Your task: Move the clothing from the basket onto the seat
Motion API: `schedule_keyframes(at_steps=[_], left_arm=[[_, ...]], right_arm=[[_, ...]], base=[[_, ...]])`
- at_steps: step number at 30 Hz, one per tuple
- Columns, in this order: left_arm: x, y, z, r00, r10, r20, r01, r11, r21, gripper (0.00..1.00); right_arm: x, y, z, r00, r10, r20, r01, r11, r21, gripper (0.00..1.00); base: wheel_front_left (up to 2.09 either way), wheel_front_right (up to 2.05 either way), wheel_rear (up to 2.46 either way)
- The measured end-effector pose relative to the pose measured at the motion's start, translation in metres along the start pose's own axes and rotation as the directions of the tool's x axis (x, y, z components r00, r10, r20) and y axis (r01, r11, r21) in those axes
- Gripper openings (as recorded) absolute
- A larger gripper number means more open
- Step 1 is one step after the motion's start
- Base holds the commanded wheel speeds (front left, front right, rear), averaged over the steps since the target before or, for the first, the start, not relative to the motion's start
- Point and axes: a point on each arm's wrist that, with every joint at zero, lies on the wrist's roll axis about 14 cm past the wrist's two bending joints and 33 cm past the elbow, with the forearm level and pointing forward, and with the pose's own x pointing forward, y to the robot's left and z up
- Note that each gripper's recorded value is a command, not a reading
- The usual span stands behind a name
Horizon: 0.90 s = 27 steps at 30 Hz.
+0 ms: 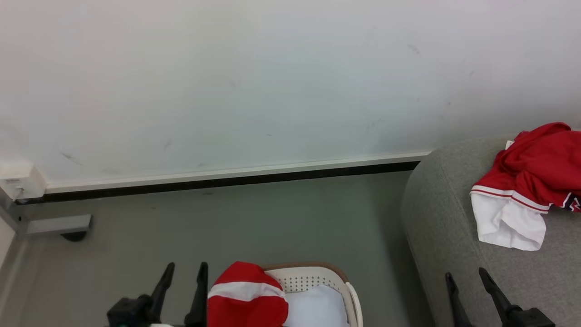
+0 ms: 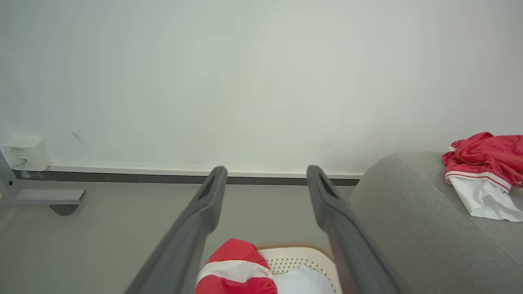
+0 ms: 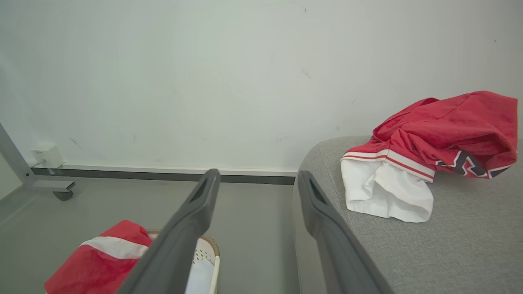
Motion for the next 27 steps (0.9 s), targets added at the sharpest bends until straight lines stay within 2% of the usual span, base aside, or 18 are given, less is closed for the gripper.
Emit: schedule_keyframes(at_steps=[7, 12, 15, 20, 23, 25, 27], left_arm=[[0.034, -0.032, -0.021, 0.99, -0.118, -0.079, 0.121, 0.992, 0.031, 1.0], [0.068, -0.057, -0.045, 0.959, -0.21, -0.189, 0.226, 0.972, 0.062, 1.0], [0.084, -0.067, -0.072, 0.921, -0.249, -0.3, 0.284, 0.956, 0.079, 1.0], [0.096, -0.076, -0.129, 0.824, -0.278, -0.495, 0.375, 0.921, 0.108, 1.0], [0.103, -0.078, -0.16, 0.764, -0.275, -0.584, 0.418, 0.9, 0.123, 1.0], [0.108, -0.073, -0.18, 0.739, -0.249, -0.626, 0.42, 0.897, 0.14, 1.0], [0.105, -0.069, -0.204, 0.691, -0.229, -0.686, 0.433, 0.891, 0.139, 1.0]], right_arm=[[0.013, -0.004, 0.006, 1.0, -0.007, 0.016, 0.007, 1.0, -0.007, 1.0], [0.03, -0.008, 0.007, 1.0, -0.012, 0.016, 0.012, 1.0, -0.011, 1.0], [0.043, -0.008, 0.006, 1.0, -0.009, 0.014, 0.009, 1.0, -0.012, 1.0], [0.059, -0.017, -0.005, 1.0, -0.025, -0.013, 0.025, 1.0, -0.014, 1.0], [0.071, -0.021, -0.008, 0.999, -0.03, -0.015, 0.03, 1.0, -0.005, 1.0], [0.077, -0.023, -0.014, 0.999, -0.033, -0.028, 0.033, 0.999, -0.002, 1.0], [0.08, -0.028, -0.023, 0.998, -0.046, -0.05, 0.046, 0.999, 0.004, 1.0]], base=[[0.0, 0.0, 0.0], [0.0, 0.0, 0.0], [0.0, 0.0, 0.0], [0.0, 0.0, 0.0], [0.0, 0.0, 0.0], [0.0, 0.0, 0.0], [0.0, 0.0, 0.0]])
